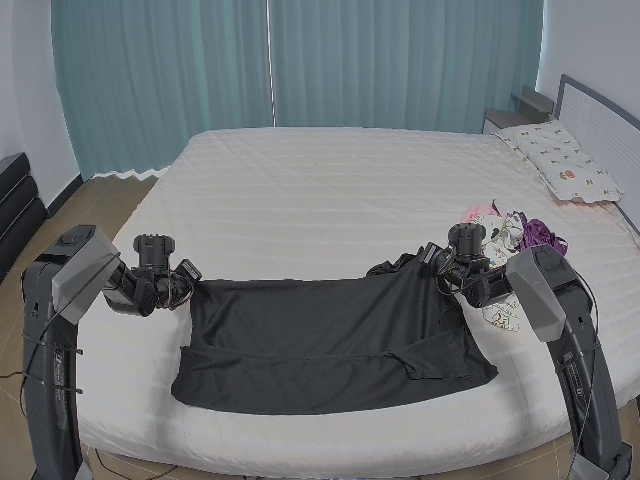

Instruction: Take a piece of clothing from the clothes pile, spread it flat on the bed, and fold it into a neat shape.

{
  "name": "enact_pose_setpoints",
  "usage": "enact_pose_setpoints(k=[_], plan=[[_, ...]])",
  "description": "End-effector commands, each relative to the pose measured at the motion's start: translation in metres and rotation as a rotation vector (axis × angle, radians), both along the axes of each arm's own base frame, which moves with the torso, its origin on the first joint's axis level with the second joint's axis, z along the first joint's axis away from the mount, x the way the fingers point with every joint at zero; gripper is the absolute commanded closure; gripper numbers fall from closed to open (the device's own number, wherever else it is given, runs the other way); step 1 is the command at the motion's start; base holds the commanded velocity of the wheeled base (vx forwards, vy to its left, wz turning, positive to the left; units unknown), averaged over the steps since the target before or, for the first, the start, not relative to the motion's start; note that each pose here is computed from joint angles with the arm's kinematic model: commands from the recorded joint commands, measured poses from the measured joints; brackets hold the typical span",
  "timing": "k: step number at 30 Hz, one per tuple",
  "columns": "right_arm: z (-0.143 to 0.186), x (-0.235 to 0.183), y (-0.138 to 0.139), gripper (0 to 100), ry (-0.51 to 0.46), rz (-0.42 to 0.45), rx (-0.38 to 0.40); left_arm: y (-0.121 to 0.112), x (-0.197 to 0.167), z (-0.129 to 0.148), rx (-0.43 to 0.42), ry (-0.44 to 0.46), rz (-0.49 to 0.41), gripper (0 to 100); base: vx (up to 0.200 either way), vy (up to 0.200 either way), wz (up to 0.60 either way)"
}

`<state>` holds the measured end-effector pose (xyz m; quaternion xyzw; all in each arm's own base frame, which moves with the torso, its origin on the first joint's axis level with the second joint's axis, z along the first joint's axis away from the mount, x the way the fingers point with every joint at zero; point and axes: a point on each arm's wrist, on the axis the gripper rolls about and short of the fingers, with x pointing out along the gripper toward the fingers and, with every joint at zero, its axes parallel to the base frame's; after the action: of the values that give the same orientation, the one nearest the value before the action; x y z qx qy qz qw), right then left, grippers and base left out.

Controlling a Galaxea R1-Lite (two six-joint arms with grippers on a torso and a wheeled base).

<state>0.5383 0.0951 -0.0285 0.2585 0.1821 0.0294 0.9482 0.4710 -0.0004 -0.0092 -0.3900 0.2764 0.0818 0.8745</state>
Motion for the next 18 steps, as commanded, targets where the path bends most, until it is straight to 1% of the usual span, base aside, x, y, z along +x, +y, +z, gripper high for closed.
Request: enact_pose_setpoints(k=[1,5,12,18], plan=[[-0.006,-0.004,0.000,0,0.034,0.001,-0.008,0.000,0.000,-0.001,0.000,0.002,0.000,100,0.000,0.000,0.00],[-0.002,-0.011,-0.004,0,0.052,0.005,-0.012,0.001,0.000,-0.001,0.000,0.001,0.002,100,0.000,0.000,0.00],[0.000,-0.011,-0.011,0,0.056,0.005,-0.009,0.000,0.000,-0.001,0.000,0.002,0.000,100,0.000,0.000,0.00],[-0.012,-0.011,-0.017,0,0.078,0.039,0.009,0.000,0.000,-0.001,0.000,0.004,0.000,100,0.000,0.000,0.00]])
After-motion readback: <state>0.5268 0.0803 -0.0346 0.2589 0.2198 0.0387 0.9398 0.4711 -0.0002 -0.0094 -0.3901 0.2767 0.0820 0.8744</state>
